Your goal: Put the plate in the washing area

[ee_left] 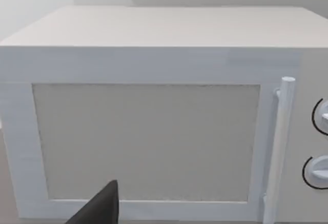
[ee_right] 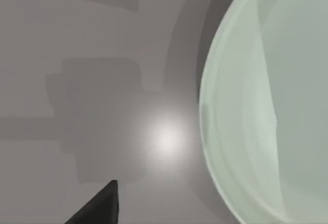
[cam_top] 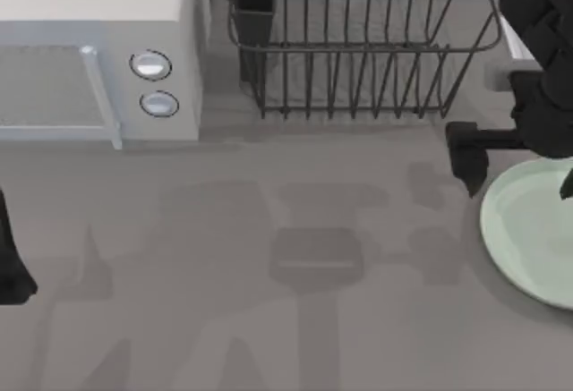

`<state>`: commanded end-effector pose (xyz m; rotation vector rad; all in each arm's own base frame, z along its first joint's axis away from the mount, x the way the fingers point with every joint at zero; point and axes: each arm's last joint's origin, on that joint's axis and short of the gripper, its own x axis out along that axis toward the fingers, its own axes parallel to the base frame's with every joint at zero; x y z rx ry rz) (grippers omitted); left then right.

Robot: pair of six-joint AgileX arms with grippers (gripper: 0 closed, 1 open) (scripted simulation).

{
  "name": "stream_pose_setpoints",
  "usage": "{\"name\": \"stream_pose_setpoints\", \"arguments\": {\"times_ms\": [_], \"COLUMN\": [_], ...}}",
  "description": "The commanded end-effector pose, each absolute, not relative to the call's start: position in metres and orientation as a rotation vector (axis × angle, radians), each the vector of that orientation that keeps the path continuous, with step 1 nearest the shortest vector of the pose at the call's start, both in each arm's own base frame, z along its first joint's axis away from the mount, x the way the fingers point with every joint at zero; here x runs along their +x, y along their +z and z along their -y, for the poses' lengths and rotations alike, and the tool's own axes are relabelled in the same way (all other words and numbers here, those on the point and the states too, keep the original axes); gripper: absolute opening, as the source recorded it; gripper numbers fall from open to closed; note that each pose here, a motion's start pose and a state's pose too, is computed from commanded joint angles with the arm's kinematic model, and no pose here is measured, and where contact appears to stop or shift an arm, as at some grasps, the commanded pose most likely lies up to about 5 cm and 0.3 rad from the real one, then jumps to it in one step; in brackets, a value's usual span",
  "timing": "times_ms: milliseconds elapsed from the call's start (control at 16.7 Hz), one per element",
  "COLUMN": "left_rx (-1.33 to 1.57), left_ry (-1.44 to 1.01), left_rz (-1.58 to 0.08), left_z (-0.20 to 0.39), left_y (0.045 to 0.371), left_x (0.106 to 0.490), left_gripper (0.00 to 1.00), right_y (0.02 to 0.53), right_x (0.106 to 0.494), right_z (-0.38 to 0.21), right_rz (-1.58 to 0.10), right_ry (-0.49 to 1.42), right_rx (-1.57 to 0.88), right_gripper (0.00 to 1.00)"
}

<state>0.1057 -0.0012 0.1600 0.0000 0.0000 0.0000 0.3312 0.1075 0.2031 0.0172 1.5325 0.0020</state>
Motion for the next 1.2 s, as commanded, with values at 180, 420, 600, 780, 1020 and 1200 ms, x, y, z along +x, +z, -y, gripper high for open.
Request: {"name": "stream_pose_setpoints", "arguments": {"times_ms": [180, 420, 600, 780, 1020, 1200], "left_rx": [0.000, 0.000, 0.000, 0.000, 0.000, 0.000], "left_ry": [0.000, 0.000, 0.000, 0.000, 0.000, 0.000], "left_rz": [0.000, 0.000, 0.000, 0.000, 0.000, 0.000], "left_z": [0.001, 0.001, 0.001, 0.001, 0.001, 0.001], "left_y": [0.160, 0.160, 0.160, 0.160, 0.160, 0.160], "left_x": [0.106, 0.106, 0.106, 0.106, 0.106, 0.106], "left_gripper": [1.00, 1.00, 1.00, 1.00, 1.00, 1.00], "right_y": [0.197, 0.197, 0.184, 0.153, 0.107, 0.095], "right_x": [0.337, 0.338, 0.338, 0.341, 0.340, 0.337], "right_z": [-0.113, -0.111, -0.111, -0.113, -0.113, -0.113], "right_rz": [-1.571, -1.569, -1.576, -1.567, -1.560, -1.571], "right_ry": [-0.008, -0.011, -0.012, -0.009, -0.005, -0.008], "right_rx": [0.008, 0.012, 0.010, 0.011, 0.011, 0.008], "right_gripper": [1.00, 1.00, 1.00, 1.00, 1.00, 1.00]}}
